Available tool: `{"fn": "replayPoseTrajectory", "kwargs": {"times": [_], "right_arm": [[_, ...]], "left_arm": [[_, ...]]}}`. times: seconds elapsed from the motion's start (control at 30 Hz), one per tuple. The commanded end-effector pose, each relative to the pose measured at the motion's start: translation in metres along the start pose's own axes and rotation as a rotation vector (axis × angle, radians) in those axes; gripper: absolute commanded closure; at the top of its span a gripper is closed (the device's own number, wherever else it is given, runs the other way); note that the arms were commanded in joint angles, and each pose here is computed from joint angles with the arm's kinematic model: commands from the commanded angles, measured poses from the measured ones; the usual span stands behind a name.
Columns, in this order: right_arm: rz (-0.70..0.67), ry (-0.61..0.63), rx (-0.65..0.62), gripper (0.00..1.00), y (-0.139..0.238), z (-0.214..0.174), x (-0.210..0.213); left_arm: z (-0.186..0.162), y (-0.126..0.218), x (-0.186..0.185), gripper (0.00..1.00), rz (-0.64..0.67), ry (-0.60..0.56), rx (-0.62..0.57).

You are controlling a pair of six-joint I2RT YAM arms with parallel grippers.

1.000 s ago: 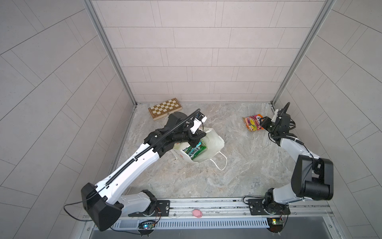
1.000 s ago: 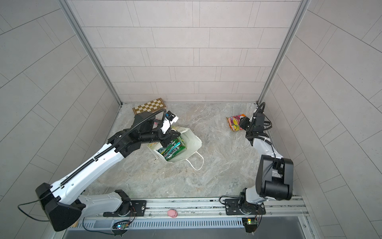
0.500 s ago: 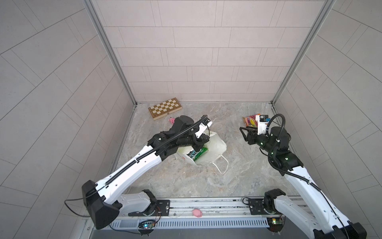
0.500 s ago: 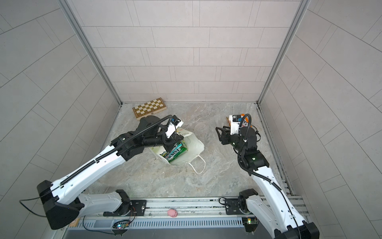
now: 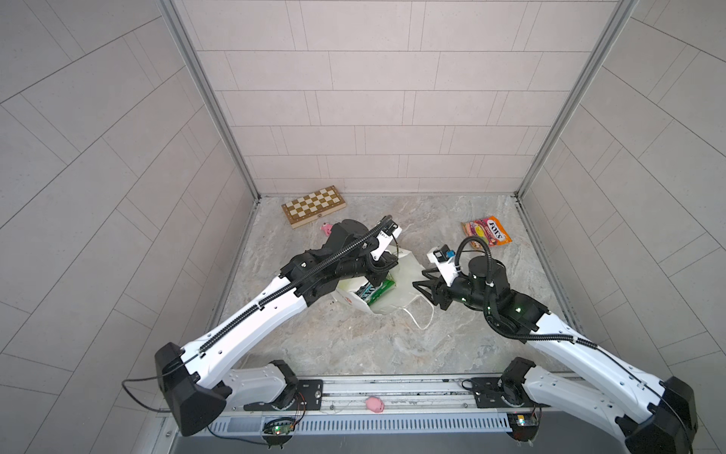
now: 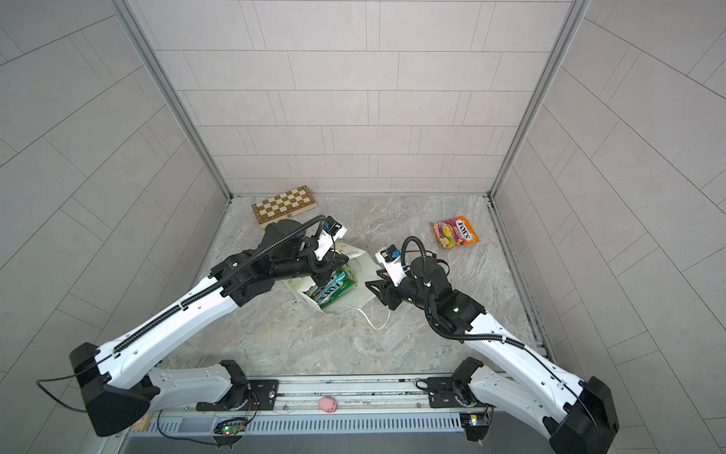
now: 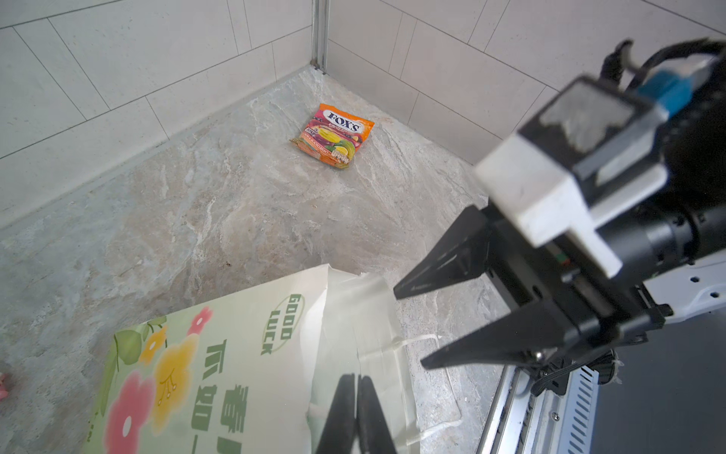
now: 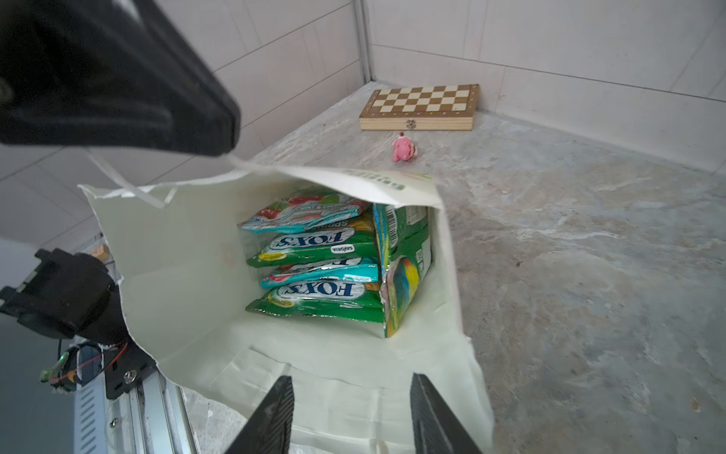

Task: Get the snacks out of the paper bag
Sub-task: 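Move the right gripper back toward the bag's open mouth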

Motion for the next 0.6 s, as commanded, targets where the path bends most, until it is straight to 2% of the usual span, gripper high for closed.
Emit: {"fn": "replayPoseTrajectory", "kwargs": {"times": [0.0,0.27,0.57], "right_arm": [[-0.011,0.101,-0.003,0.51,-0.01,0.004,0.009],[-0.027,0.149,0.067,0.54,-0.036,-0.017,0.02],[-0.034,0.204,0.166,0.51,-0.05,-0.045,0.032]], "left_arm": [[0.01,0.011,-0.005,1.0,-0.004,0.021,-0.082],[0.012,0.015,-0.005,1.0,0.009,0.051,-0.118],[0.014,0.02,-0.006,1.0,0.008,0.064,-0.16]]}}
Point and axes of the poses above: each gripper's point midway between its finger pads, its own y axis back along the fingers, its own x axis along the line the jaws close on, z = x × y, the point moved 8 cm from there along y, back along the fingers, and after that the axes turned 11 degrees about y, right-handed, at the moved point
